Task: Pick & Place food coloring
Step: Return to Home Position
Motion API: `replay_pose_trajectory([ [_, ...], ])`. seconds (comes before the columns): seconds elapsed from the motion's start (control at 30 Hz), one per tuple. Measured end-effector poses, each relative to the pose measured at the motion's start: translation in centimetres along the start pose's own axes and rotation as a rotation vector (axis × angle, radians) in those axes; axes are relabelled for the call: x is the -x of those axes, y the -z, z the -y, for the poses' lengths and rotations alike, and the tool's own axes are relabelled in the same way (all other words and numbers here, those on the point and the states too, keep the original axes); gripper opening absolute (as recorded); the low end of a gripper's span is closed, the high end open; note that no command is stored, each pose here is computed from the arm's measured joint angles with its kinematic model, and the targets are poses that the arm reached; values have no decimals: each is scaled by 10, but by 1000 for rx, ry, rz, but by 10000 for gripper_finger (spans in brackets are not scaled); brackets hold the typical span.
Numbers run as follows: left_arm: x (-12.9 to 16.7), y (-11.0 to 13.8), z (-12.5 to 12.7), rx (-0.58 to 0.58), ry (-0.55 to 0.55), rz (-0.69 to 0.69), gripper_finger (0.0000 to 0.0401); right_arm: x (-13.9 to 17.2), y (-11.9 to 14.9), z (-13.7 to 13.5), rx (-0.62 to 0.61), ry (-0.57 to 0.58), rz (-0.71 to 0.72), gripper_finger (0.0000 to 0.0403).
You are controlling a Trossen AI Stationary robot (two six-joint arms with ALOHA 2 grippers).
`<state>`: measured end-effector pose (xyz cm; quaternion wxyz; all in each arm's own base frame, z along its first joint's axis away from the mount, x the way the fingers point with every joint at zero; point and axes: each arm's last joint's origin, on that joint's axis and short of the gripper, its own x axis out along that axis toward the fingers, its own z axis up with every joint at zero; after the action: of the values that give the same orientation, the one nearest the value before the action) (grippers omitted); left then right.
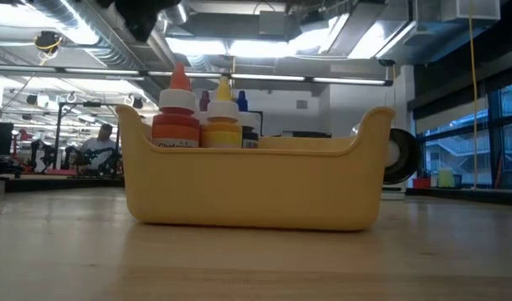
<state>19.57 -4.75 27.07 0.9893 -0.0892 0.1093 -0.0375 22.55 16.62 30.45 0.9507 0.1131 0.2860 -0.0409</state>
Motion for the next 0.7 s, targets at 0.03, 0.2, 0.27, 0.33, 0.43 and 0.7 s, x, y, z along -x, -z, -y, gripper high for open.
replay_pose_trajectory([
  [0.03,4,5,-2,32,0,2,115,-4,-1,5,-8,-40,35,255],
  [0.2,20,26,-8,67,39,39,112,-29,12,38,-42,-166,141,255],
  [0.27,29,32,-11,79,63,101,112,-30,18,51,-63,-182,215,255],
  [0.33,38,40,-15,98,71,164,112,-26,25,62,-68,-200,294,255],
  [0.43,49,58,-21,135,89,244,115,-18,38,77,-73,-217,366,255],
  [0.7,69,89,-32,176,105,376,113,-3,71,105,-108,-235,406,255],
])
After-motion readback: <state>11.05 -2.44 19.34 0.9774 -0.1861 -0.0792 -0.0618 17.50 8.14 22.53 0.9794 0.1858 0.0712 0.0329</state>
